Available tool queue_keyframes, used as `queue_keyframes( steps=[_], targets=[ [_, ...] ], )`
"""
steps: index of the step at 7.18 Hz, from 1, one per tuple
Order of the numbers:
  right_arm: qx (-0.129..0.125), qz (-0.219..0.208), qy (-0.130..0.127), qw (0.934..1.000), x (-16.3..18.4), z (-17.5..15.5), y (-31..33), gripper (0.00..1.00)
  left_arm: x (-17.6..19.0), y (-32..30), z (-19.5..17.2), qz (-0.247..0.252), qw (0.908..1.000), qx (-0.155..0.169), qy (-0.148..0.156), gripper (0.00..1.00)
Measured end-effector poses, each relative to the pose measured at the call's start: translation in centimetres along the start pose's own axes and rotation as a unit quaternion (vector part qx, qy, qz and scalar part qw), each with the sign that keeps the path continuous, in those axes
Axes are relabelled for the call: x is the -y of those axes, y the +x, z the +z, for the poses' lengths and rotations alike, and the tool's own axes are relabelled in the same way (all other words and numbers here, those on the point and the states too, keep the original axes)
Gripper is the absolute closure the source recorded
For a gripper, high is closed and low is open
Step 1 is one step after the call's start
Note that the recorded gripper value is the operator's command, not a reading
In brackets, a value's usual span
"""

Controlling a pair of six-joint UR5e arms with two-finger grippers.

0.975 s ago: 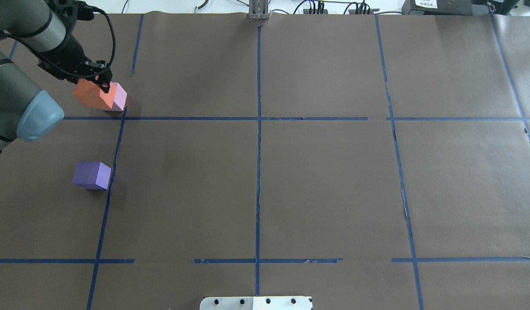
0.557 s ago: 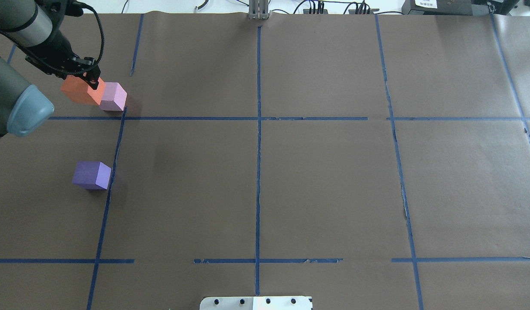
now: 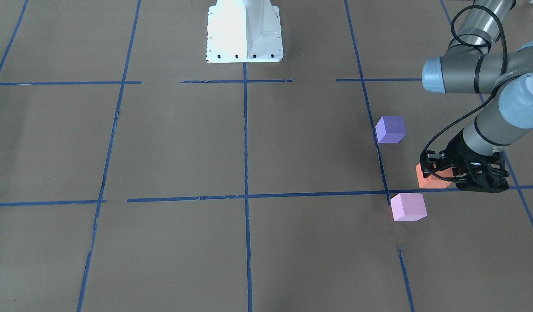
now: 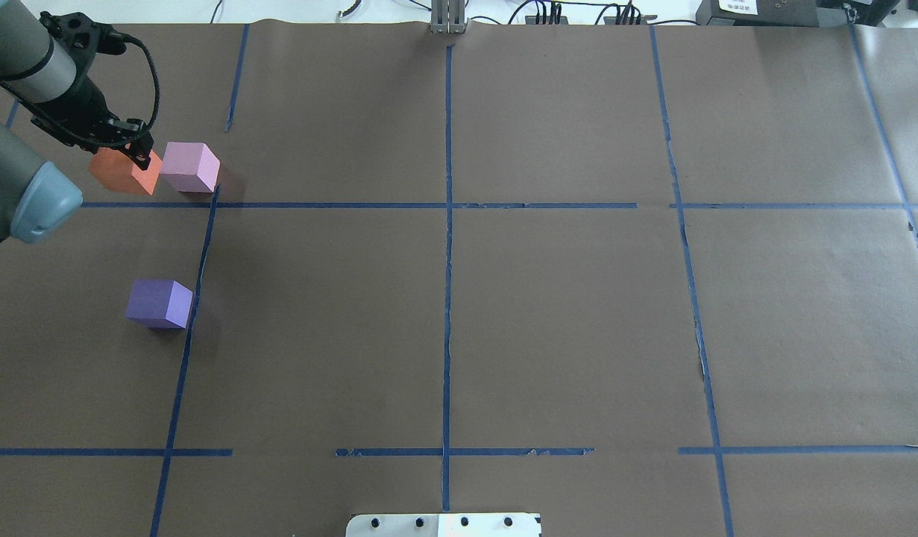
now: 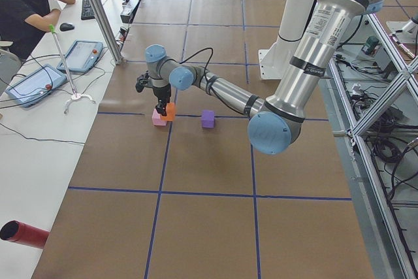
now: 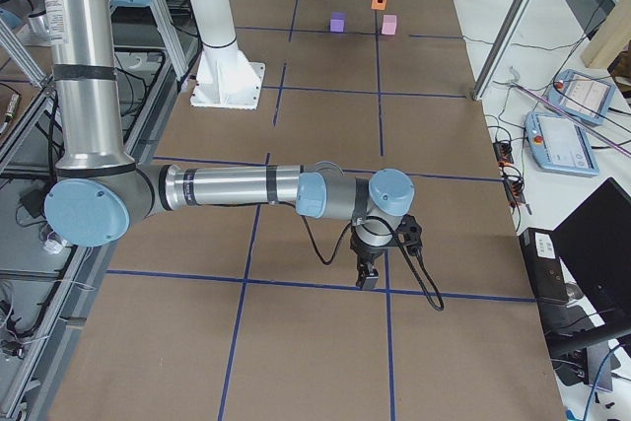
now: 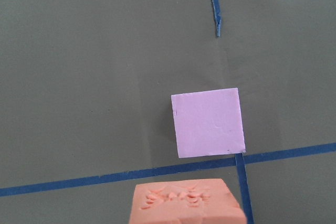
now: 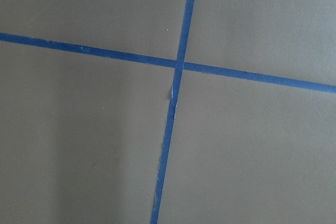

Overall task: Arrange blocks in a line
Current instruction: 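Lower the orange cube between the pink and purple cubes with the left gripper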

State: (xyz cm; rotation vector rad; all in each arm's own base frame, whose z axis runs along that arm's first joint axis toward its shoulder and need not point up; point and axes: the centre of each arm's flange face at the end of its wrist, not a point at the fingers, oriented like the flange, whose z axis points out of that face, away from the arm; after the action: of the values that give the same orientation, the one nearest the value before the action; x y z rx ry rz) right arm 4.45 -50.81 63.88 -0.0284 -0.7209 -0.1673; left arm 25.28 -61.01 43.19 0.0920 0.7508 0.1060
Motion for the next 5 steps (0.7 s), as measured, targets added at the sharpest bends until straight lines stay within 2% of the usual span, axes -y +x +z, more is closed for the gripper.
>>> queue_keyframes(
  steps=[5],
  targets=[
    [0.000, 0.000, 0.000, 1.0000, -0.02, 0.02, 0.01, 0.00, -1.14, -0.71, 1.54, -0.062, 0.9978, -0.026, 0.000, 0.80]
  ],
)
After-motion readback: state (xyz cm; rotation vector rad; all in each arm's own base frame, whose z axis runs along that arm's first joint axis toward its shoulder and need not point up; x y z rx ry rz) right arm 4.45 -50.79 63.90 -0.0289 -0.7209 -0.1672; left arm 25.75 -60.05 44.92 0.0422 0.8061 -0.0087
